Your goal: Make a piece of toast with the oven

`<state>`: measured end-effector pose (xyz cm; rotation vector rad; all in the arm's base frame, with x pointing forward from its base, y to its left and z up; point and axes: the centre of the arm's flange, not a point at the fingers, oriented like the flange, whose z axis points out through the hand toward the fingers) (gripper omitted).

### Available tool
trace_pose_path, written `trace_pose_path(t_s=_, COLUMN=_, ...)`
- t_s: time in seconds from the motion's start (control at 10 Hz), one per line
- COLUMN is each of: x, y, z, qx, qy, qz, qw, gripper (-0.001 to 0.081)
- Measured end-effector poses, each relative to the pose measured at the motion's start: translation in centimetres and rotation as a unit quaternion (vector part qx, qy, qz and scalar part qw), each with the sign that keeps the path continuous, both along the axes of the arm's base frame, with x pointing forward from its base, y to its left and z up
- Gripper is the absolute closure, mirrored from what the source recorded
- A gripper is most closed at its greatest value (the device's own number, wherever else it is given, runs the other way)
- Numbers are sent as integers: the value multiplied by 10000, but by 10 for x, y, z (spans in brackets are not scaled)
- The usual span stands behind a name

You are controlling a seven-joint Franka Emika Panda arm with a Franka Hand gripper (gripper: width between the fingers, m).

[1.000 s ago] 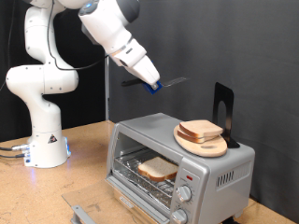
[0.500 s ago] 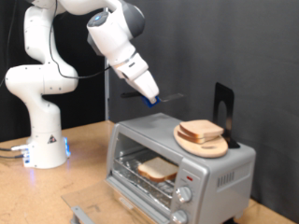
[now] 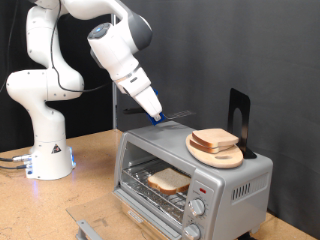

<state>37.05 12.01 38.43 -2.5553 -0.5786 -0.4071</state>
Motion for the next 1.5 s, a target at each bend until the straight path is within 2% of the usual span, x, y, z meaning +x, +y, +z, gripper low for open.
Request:
trace_pose_path(t_s=0.3, x=5, y=-3, z=-17, qx=-99, qy=18, qz=-81, qw=9999, gripper=537)
trace_pose_path(t_s=0.6, x=9, y=-5, z=-19, qx=-118, qy=-27, qz=-106, qw=9999, gripper=535)
trace_pose_path(t_s=0.7, x=10, y=-6, z=-19, qx=-116, qy=-29, qz=-101, qw=9999, gripper=410)
trace_pose_path(t_s=0.8, x=10, y=-6, z=-19, qx=-113, qy=-32, qz=-102, qw=9999, gripper=410)
trace_pose_path(t_s=0.9, x=10, y=-7, z=-19, qx=-110, qy=-32, qz=-110, qw=9999, gripper=232)
trace_pose_path(t_s=1.0, x=10, y=-8, z=-19, qx=-108, qy=-31, qz=-121, qw=9999, gripper=142)
trace_pose_path(t_s=1.5, x=11, y=-9, z=-20, qx=-144, qy=-28, qz=-103, qw=9998, gripper=124)
